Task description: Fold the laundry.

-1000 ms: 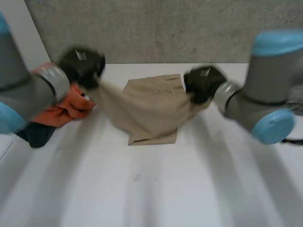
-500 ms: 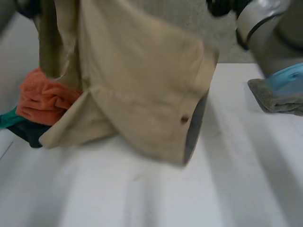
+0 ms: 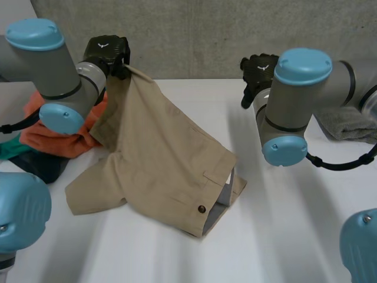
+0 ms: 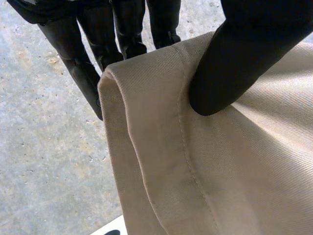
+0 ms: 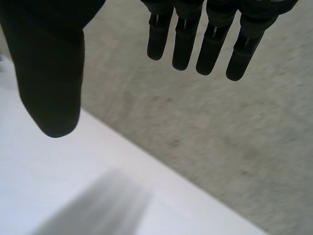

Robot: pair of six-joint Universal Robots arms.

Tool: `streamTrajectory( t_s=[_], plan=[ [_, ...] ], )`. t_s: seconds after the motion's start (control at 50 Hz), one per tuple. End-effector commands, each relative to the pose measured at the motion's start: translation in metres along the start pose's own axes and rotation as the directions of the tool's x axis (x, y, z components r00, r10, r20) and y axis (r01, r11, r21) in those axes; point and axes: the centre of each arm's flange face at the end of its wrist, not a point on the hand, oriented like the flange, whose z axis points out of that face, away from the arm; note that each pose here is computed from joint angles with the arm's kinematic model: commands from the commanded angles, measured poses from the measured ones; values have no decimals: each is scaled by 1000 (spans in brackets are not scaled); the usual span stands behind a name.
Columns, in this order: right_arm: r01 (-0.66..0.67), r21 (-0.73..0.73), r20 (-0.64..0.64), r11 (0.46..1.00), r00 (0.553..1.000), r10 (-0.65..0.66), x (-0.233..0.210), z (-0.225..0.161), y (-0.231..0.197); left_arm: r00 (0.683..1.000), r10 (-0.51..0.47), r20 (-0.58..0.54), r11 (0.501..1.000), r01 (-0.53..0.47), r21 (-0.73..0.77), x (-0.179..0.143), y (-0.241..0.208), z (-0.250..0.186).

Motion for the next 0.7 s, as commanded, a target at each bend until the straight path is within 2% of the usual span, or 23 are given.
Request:
streamTrajectory(
  t_s=[0.02,0.06,0.16,0.36,0.42,0.5,0.58,0.6,0.64,0.7],
  plan=[
    [-115,-199,179,973,972,151,-17,-32,1,1000,2,-23,998,-4,-57,-2,-16,-21],
    [-164,-261,214,951,951,223,-23,-36,9,1000,8,-25,998,-10,-58,-5,-23,-29],
    [-218,-338,241,916,920,308,-35,-36,31,999,12,-46,999,-14,-30,-6,-39,-42],
    [-252,-390,166,886,927,337,-52,-22,84,995,13,-100,1000,-15,-18,-2,-49,-63],
    [-261,-379,140,888,932,334,-51,-17,86,996,14,-93,1000,-16,-14,-3,-51,-66],
    [-287,-357,104,889,933,343,-36,-17,63,997,15,-73,1000,-16,-16,-10,-53,-68],
    [-307,-241,94,921,937,337,-6,-26,-2,997,14,-70,1000,-14,-1,-13,-65,-75],
    [-294,-158,96,943,946,311,9,-29,-29,998,16,-68,1000,-15,14,-14,-72,-79],
    [-260,-58,96,964,960,264,24,-32,-55,997,22,-70,999,-20,39,-14,-83,-83],
    [-146,171,96,974,987,131,41,-42,-105,997,35,-66,993,-27,117,-15,-113,-93]
  ],
)
